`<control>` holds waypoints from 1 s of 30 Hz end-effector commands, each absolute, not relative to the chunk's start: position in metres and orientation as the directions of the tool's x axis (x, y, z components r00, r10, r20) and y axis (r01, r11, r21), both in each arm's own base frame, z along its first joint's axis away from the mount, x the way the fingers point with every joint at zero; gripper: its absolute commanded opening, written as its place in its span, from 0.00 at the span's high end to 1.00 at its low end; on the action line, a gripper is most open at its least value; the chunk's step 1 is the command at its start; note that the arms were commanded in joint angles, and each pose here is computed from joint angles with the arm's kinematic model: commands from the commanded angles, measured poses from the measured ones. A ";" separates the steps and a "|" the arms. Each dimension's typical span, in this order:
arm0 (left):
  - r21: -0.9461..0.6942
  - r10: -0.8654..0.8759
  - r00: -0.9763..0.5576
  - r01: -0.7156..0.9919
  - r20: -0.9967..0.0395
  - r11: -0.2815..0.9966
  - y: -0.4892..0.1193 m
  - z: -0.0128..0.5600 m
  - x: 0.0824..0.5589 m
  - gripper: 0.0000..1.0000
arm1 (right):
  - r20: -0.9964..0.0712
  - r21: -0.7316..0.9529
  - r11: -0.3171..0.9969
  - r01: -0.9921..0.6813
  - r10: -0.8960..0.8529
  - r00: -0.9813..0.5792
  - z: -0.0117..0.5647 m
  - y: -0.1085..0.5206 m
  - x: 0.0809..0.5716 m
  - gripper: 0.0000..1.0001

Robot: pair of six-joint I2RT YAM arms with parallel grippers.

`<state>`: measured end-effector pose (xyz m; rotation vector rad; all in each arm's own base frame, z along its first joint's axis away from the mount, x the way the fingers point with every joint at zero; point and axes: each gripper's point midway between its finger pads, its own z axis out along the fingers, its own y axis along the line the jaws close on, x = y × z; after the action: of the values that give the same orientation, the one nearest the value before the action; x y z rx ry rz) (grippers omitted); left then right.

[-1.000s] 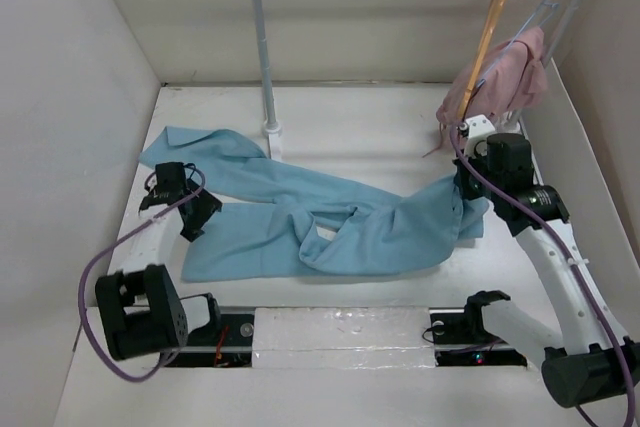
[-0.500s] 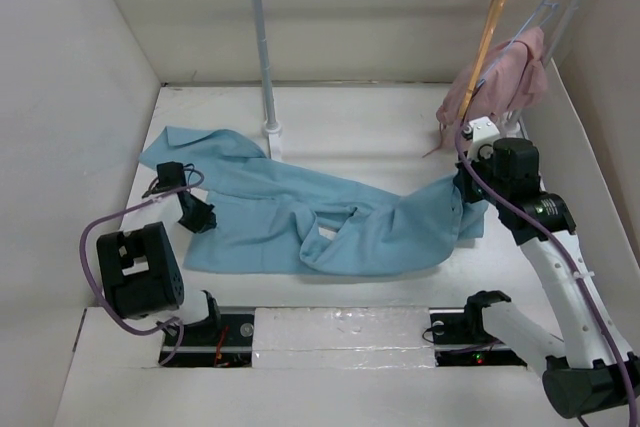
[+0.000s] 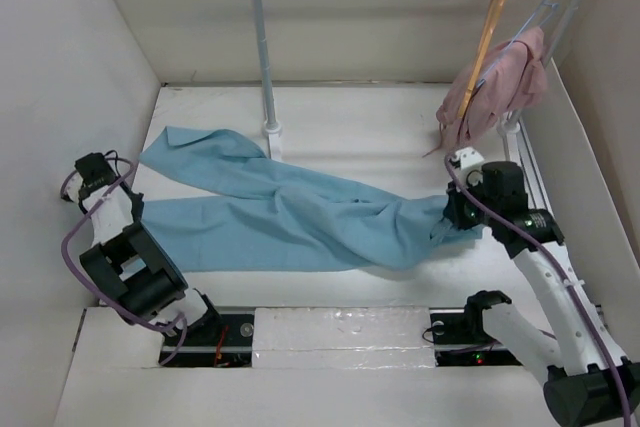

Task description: Place the trousers on the hanger

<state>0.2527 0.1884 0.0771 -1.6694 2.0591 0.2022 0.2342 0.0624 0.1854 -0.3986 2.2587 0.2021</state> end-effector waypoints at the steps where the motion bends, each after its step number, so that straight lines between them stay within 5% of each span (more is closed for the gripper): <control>1: -0.236 -0.871 -0.147 -0.929 -0.469 0.285 0.192 0.103 0.273 1.00 | -0.692 0.199 0.817 -0.541 -0.273 -0.668 0.152 0.113 0.191 1.00; 6: -0.256 -0.751 -0.261 -0.830 -0.607 0.495 0.160 0.174 0.329 0.88 | -0.574 0.193 0.738 -0.647 -0.450 -0.684 0.129 0.123 0.166 1.00; 8: -0.267 -0.683 -0.330 -0.743 -0.652 0.614 0.119 0.195 0.349 0.72 | -0.570 0.191 0.736 -0.649 -0.455 -0.684 0.135 0.126 0.166 1.00; 14: -0.380 -0.675 -0.429 -0.589 -0.600 0.713 0.032 0.186 0.336 0.71 | -0.853 0.031 0.880 -0.474 -0.224 -0.472 0.262 0.122 0.260 1.00; 18: -0.380 -0.694 -0.558 -0.583 -0.455 0.718 0.005 0.105 0.292 0.71 | -0.945 -0.032 0.892 -0.452 -0.174 -0.277 0.339 0.137 0.325 1.00; 19: -0.369 -0.685 -0.586 -0.578 -0.434 0.728 0.002 0.090 0.286 0.71 | -0.978 -0.072 0.880 -0.469 -0.156 -0.142 0.396 0.142 0.333 1.00; 22: -0.347 -0.670 -0.616 -0.573 -0.415 0.742 0.001 0.080 0.284 0.71 | -0.988 -0.135 0.864 -0.486 -0.155 0.000 0.467 0.153 0.340 1.00; 25: -0.332 -0.660 -0.631 -0.571 -0.408 0.751 0.004 0.073 0.286 0.71 | -0.988 -0.148 0.861 -0.487 -0.107 0.111 0.521 0.144 0.297 1.00; 29: -0.321 -0.671 -0.639 -0.589 -0.376 0.742 0.009 0.057 0.281 0.71 | -0.992 -0.085 0.860 -0.504 -0.118 -0.033 0.439 0.127 0.246 1.00; 30: -0.321 -0.670 -0.640 -0.588 -0.377 0.743 0.009 0.058 0.283 0.71 | -0.967 -0.044 0.875 -0.483 -0.159 -0.200 0.366 0.122 0.244 1.00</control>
<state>0.2783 0.0076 0.0598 -0.9820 2.4686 -0.2132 0.2750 0.1440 0.4308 -0.5384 1.6306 0.3397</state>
